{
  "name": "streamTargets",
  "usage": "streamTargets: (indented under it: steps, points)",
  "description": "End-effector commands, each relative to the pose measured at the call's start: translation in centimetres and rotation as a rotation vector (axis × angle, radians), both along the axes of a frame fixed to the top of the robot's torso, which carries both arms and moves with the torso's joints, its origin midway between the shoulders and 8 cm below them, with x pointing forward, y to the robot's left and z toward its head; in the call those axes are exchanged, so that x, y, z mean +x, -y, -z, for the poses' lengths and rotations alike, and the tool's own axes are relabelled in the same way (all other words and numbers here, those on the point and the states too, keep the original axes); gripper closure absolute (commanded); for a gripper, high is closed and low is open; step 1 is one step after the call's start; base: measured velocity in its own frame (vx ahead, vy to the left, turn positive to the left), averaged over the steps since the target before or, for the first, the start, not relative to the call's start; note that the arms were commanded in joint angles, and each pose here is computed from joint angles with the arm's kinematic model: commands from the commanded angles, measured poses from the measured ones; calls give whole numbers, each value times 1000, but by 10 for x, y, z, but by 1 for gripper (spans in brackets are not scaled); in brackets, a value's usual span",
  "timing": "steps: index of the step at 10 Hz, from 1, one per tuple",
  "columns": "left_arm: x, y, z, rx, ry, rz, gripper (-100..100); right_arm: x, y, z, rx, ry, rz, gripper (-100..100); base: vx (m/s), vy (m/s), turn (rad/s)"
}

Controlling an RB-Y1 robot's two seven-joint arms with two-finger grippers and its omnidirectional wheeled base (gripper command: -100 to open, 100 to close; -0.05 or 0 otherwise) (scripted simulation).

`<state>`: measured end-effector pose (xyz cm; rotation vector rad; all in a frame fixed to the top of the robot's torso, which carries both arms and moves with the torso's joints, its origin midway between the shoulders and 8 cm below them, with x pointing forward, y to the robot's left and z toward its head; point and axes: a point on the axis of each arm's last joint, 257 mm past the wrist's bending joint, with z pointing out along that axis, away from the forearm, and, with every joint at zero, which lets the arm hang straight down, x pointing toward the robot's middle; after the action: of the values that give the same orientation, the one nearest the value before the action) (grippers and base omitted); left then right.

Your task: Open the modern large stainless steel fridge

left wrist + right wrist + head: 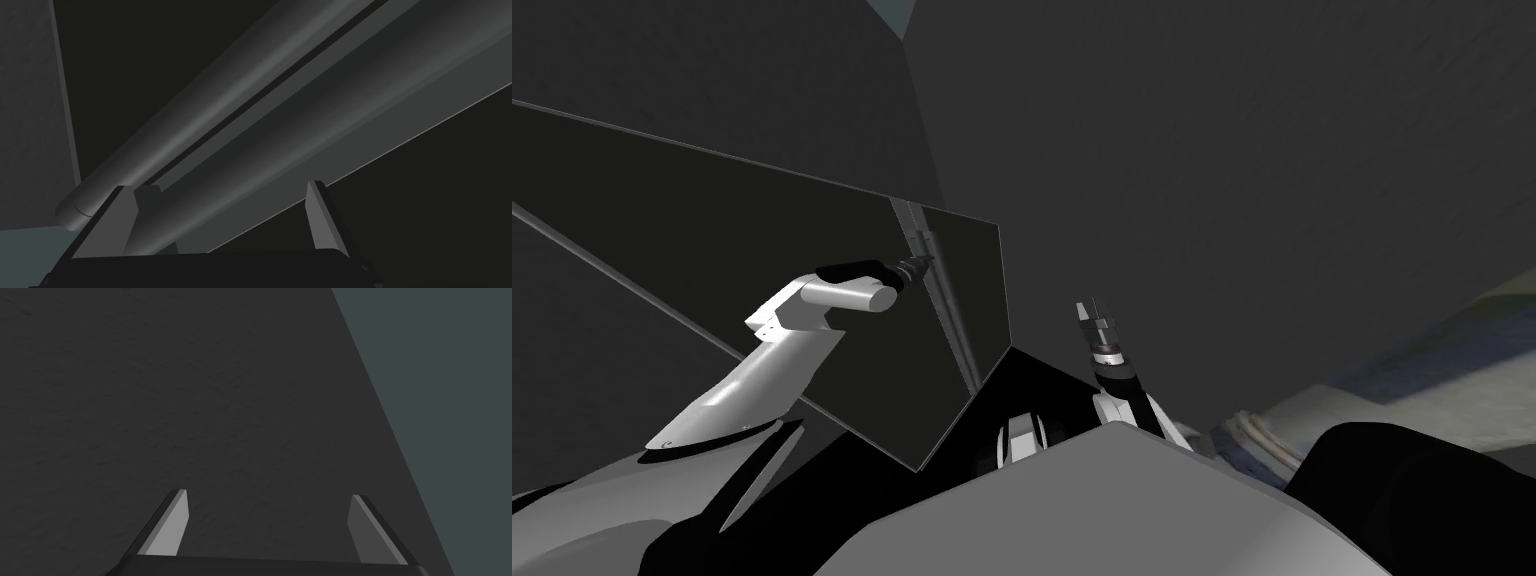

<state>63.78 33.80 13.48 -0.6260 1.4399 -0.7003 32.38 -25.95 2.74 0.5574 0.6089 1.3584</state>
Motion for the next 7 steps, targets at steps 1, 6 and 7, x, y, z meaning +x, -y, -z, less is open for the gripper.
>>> streamTargets:
  steps: [1,6,7]
  points:
    - [-2,-19,-32,7,-1,-43,-100,0,0,0,0,0,0,0,-16,-34,-68]
    - [-6,-38,-64,14,-13,-86,-100,0,0,0,0,0,0,0,-13,-18,-49]
    - [-9,-48,-76,16,-22,-108,-100,0,0,0,0,0,0,0,-16,-22,-52]
